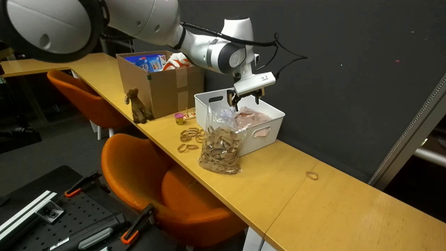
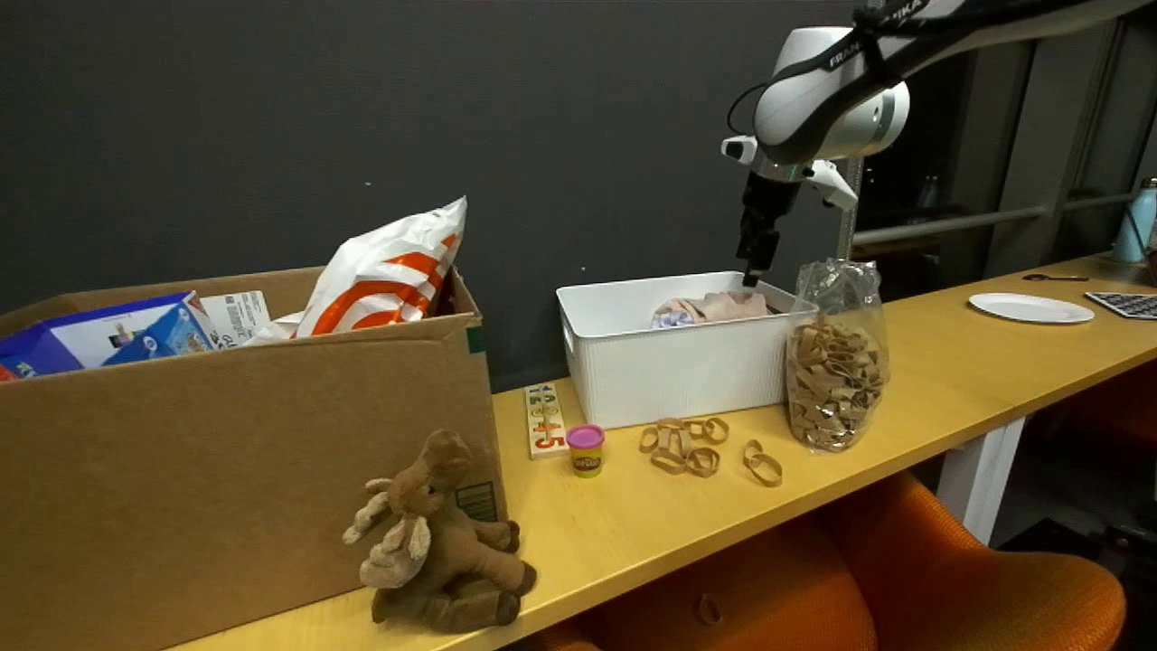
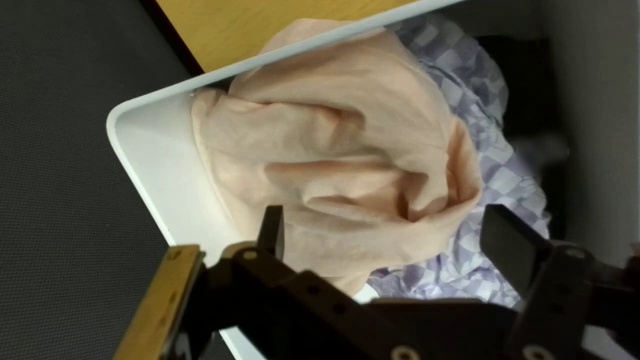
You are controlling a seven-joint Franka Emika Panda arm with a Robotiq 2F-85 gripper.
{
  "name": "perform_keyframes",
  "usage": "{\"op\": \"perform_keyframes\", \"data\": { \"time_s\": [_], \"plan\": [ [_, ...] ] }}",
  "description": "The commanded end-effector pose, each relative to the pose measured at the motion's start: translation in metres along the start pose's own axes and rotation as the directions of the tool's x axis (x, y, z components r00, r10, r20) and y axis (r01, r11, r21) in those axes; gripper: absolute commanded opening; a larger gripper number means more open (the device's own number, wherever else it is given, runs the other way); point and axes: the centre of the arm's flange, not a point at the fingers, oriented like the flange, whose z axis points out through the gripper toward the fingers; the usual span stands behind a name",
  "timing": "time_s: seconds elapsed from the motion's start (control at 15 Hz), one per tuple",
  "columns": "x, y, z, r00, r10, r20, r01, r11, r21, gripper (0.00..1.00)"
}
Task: Put the peach and purple clothing on the backrest of the chair on the right.
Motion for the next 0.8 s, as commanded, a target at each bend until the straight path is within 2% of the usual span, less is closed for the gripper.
{"op": "perform_keyframes", "data": {
  "time_s": [0.0,0.07,0.13,0.27,0.47,0.73],
  "plan": [
    [0.016,0.001,0.038,0.999,0.012,-0.034,-0.014,0.999,-0.046,1.0],
    [0.017,-0.002,0.044,0.999,0.013,-0.039,-0.015,0.999,-0.049,1.0],
    [0.018,-0.004,0.047,0.999,0.009,-0.04,-0.011,0.999,-0.051,0.75],
    [0.018,-0.009,0.047,0.999,0.009,-0.046,-0.012,0.999,-0.049,0.66],
    [0.015,-0.009,0.04,0.998,0.043,-0.042,-0.045,0.998,-0.049,0.4],
    [0.002,0.004,0.038,0.992,0.123,-0.038,-0.125,0.991,-0.046,0.12]
  ]
}}
